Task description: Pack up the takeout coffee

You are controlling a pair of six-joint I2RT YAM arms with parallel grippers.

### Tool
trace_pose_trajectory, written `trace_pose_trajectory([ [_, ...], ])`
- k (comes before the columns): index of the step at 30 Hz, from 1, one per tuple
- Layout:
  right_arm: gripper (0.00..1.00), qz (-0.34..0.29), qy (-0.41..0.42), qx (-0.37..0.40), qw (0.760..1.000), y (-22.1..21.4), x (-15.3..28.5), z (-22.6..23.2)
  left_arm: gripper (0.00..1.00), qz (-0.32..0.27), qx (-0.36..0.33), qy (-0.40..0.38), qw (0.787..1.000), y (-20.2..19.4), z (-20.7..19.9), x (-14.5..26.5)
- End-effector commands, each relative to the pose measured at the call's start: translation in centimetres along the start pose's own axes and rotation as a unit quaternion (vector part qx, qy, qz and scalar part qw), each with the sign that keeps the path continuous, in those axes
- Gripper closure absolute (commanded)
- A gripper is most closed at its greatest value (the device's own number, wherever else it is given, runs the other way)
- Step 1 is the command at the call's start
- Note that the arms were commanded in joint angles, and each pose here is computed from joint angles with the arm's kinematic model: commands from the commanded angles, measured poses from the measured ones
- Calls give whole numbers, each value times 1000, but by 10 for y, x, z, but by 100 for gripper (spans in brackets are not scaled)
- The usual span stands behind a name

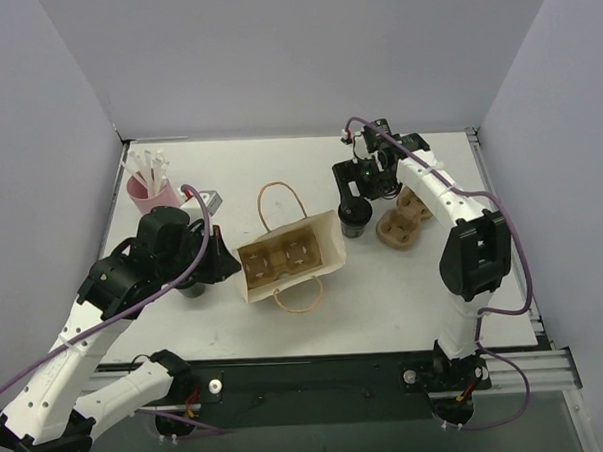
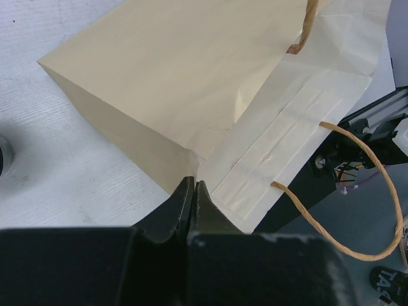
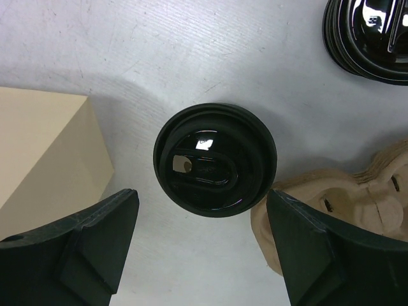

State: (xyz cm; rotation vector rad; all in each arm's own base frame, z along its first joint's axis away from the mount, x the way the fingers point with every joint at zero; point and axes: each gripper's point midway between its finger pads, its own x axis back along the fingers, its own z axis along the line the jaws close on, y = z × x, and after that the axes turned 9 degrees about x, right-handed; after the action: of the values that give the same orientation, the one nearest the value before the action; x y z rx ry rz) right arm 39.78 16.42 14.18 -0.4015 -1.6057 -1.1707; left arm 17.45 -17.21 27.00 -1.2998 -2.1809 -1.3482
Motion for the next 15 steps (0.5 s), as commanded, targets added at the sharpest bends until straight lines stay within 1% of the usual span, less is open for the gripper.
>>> trace_pose_trajectory([
  [1, 16, 7, 8, 26, 1000, 3, 2, 1, 100, -14, -11, -18, 1000, 6, -6, 4],
  [4, 16, 13, 11, 28, 999, 3, -3, 2, 100, -11, -11, -17, 1000, 6, -6, 4],
  [12, 18, 36, -19, 48, 998, 4, -17, -1, 100, -9, -11, -13, 1000, 7, -6, 3],
  [15, 20, 46, -28, 59, 997, 1, -22, -1, 100, -10, -12, -13, 1000, 7, -5, 3],
])
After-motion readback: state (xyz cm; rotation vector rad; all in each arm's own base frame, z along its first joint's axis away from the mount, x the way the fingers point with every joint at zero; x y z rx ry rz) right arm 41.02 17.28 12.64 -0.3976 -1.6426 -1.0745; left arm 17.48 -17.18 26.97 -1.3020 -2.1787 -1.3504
